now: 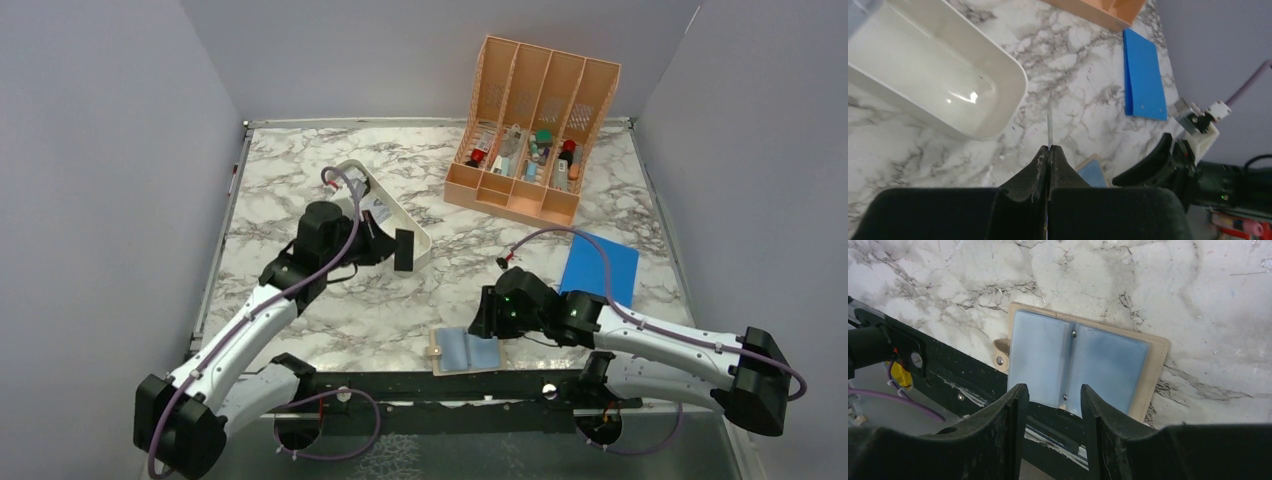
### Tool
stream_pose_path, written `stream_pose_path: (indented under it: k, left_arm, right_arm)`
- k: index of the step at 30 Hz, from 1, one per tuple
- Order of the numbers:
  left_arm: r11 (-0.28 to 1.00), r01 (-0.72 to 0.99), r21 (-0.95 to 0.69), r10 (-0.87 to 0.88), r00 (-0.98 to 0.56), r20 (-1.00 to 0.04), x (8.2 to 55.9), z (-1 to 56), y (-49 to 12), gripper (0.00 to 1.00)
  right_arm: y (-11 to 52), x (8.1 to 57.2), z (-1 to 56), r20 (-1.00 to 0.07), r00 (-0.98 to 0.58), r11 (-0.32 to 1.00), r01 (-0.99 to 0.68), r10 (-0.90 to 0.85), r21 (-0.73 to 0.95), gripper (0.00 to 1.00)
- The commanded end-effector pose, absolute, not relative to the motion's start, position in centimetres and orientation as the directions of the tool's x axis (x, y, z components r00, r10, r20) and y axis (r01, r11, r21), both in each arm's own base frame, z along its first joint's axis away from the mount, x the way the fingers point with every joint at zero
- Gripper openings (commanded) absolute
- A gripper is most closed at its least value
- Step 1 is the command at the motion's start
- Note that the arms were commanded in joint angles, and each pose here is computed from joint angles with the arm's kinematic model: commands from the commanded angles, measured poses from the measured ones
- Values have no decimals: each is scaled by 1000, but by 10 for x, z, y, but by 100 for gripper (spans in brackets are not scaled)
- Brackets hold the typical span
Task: Put the credit cards into the card holder
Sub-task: Pick up the credit card from the storage box, then insert the credit card into the card holder.
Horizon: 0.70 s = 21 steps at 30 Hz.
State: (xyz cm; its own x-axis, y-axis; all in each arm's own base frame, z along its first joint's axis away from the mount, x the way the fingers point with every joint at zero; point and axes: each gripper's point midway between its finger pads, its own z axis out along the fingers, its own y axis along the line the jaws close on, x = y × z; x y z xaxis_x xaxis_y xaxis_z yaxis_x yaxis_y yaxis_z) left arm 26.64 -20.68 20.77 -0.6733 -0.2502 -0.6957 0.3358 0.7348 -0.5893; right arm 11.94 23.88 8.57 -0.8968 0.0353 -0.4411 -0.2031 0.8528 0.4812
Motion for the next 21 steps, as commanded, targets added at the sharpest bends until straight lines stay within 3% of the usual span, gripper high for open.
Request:
stream_pose_path:
  k: [1,10,21]
  left_arm:
    - [558,306,-771,-371,-739,-562,222,215,-236,0]
    - [467,202,-861,-419,-807,-417,161,180,-267,0]
    - [484,161,-860,-371,-852,-368,124,126,-305,0]
  right_arm:
    - [229,112,72,-411,-912,875,-191,10,446,47]
    - [201,117,43,-404,-915,951,-120,5,285,43]
    - [192,116,21,-378,-926,971,-90,0,221,39]
